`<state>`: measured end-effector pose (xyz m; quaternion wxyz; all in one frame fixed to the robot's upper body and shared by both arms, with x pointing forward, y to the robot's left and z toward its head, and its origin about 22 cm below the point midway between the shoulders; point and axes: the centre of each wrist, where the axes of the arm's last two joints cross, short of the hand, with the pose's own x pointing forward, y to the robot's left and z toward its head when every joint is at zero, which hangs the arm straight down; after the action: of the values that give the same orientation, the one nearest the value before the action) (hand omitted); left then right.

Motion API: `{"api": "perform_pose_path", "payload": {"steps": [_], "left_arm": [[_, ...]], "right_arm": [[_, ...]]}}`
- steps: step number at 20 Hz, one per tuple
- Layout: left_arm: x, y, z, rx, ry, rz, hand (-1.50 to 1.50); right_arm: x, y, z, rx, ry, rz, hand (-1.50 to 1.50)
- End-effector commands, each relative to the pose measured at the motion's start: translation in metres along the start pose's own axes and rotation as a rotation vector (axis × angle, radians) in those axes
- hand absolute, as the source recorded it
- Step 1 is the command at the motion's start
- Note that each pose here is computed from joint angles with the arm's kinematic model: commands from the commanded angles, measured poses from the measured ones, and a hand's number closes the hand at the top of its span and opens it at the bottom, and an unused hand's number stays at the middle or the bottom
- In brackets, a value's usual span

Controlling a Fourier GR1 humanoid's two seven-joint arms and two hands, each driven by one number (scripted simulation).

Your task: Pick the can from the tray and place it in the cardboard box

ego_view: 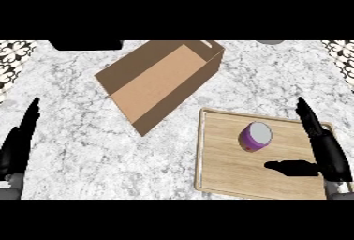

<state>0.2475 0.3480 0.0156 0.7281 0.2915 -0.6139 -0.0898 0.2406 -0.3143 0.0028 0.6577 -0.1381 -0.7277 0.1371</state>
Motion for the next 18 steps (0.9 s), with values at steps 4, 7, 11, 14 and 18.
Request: {"api": "perform_pose_path", "payload": {"steps": [4, 7, 11, 14, 18], "left_arm": [[0.014, 0.023, -0.018, 0.006, -0.010, -0.003, 0.00], [-0.004, 0.009, -0.007, 0.010, -0.008, -0.014, 0.00], [-0.004, -0.009, -0.005, -0.013, -0.009, 0.000, 0.00], [0.003, 0.005, -0.013, 0.005, -0.025, -0.013, 0.00], [0.012, -0.008, -0.014, -0.002, -0.023, -0.009, 0.00]], "right_arm": [[-0.040, -0.024, 0.058, -0.005, -0.182, -0.034, -1.50], [-0.016, -0.068, 0.049, 0.013, -0.155, 0.208, -1.50], [0.004, -0.073, 0.028, 0.164, -0.030, 0.455, -1.50], [0.017, -0.081, 0.019, 0.284, 0.022, 0.509, -1.50], [0.048, -0.051, -0.008, 0.371, 0.115, 0.611, -1.50]]}}
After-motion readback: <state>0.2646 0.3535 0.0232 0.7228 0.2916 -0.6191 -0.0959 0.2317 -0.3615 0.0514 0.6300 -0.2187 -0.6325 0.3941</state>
